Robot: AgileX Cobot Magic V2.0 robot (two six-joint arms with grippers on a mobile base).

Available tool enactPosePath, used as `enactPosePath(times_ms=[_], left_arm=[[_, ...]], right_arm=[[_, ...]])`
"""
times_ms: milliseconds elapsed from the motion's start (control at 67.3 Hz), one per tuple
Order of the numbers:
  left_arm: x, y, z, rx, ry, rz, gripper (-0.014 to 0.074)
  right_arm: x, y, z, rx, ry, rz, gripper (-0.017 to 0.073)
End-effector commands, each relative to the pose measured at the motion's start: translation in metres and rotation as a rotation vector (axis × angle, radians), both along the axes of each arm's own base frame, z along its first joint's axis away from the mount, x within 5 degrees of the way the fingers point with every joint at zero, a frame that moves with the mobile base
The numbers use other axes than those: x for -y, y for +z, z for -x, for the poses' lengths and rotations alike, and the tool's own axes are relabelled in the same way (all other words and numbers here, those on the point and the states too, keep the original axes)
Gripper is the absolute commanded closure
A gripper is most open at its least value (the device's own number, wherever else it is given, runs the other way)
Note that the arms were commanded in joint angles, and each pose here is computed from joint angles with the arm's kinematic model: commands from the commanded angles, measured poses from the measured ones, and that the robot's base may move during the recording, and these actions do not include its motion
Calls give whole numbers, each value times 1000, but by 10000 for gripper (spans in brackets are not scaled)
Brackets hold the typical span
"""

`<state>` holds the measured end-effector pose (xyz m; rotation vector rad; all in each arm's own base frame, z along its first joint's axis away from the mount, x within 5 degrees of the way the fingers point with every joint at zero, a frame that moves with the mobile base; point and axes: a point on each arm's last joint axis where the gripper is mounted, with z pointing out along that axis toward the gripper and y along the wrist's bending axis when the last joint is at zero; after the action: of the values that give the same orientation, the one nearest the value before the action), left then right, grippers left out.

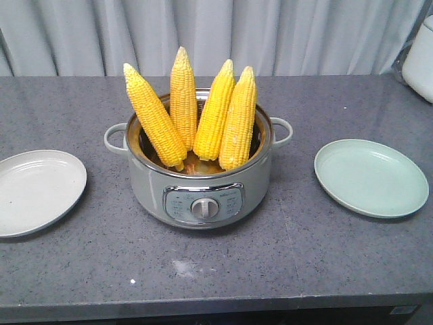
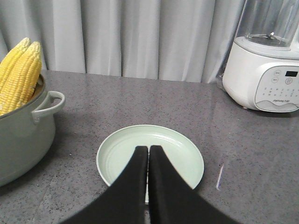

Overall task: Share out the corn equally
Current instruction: 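Raise both arms from rest toward the counter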

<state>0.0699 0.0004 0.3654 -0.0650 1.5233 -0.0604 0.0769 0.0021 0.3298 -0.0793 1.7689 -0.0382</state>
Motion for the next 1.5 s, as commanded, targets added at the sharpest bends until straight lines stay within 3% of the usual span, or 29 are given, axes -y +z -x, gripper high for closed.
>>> enactPosePath(times_ms=[0,104,208,268,357,669,818,1026,1159,1293,1486], left_arm=[[0,35,-13,-24,-4,9,600],[0,55,-34,-123,-4,-6,600],[0,71,-54,-155,-5,-49,600],[0,74,-64,-171,-5,-50,600],[1,72,-75,-201,-14,-29,600],[1,54,-83,-276,-15,-30,582],[1,50,-87,-306,-16,-34,416],[1,46,-91,-341,-17,-34,13],[2,38,-96,-418,-30,-62,-76],[11,39,-101,-444,-128,-98,-59],[45,54,-112,-490,-400,-152,-24]], right_arm=[[1,33,-11,43,-2,14,565],[1,56,-26,9,6,7,565],[-1,70,-43,-30,20,-24,565],[0,72,-53,-44,23,-12,565],[1,69,-66,-73,23,-8,565],[1,54,-86,-190,28,-14,554],[1,49,-93,-230,30,-17,437],[1,45,-95,-263,34,-23,71],[0,44,-94,-280,37,-31,-55],[0,43,-94,-290,39,-30,-64],[-2,52,-107,-325,79,-17,-41]])
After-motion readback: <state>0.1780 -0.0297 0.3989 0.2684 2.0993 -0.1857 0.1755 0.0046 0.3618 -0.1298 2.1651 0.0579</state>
